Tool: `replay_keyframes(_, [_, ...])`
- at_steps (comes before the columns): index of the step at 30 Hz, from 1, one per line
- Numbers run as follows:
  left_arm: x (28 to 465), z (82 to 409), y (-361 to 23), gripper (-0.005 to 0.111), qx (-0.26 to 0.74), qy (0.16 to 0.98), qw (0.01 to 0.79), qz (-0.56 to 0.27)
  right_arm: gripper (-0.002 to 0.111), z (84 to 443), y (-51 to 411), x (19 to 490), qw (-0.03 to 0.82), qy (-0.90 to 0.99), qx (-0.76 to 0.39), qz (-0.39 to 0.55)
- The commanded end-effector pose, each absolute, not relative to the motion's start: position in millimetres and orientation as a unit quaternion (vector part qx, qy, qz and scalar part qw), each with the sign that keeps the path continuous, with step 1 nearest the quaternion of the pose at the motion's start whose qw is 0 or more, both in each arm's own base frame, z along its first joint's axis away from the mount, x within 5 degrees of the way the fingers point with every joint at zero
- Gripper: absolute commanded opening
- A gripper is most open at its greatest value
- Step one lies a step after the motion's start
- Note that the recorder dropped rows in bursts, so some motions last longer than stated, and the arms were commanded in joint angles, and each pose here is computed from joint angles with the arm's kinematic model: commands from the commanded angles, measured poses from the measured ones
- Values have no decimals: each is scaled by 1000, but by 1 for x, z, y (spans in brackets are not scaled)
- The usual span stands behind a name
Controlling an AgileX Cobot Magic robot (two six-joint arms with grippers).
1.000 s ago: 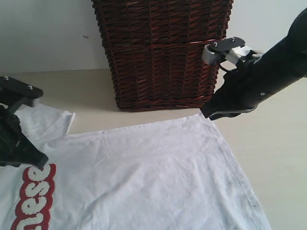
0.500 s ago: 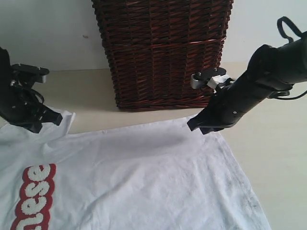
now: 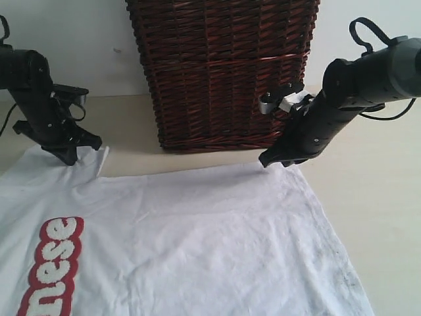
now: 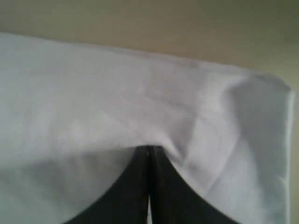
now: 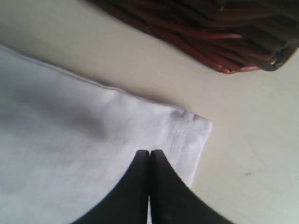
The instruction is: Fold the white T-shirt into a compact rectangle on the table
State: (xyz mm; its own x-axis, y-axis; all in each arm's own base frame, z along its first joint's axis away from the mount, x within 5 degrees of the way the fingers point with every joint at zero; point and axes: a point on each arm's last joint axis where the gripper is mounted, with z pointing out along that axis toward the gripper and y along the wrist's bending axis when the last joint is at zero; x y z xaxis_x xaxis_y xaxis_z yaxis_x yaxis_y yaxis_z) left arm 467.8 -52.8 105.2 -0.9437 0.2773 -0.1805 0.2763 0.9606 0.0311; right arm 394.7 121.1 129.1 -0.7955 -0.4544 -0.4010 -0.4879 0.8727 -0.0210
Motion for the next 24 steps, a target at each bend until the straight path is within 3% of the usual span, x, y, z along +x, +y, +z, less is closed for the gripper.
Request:
replay_keyframes(1, [487, 83, -55, 0, 135, 988, 78, -9, 0, 132, 122, 396, 205, 944, -255, 36])
replay_keyframes(8, [521, 101, -59, 0, 127, 983, 131, -16, 0, 130, 120, 393, 183, 945, -269, 27])
replay_keyframes(14, [533, 115, -46, 0, 58, 987, 148, -23, 0, 129, 114, 390, 162, 947, -276, 5])
replay_keyframes(17, [530, 123, -47, 0, 69, 987, 141, -28, 0, 125, 109, 393, 164, 950, -263, -27])
replay_keyframes(24, [520, 155, -55, 0, 107, 984, 128, -63, 0, 87, 109, 401, 155, 957, -242, -33])
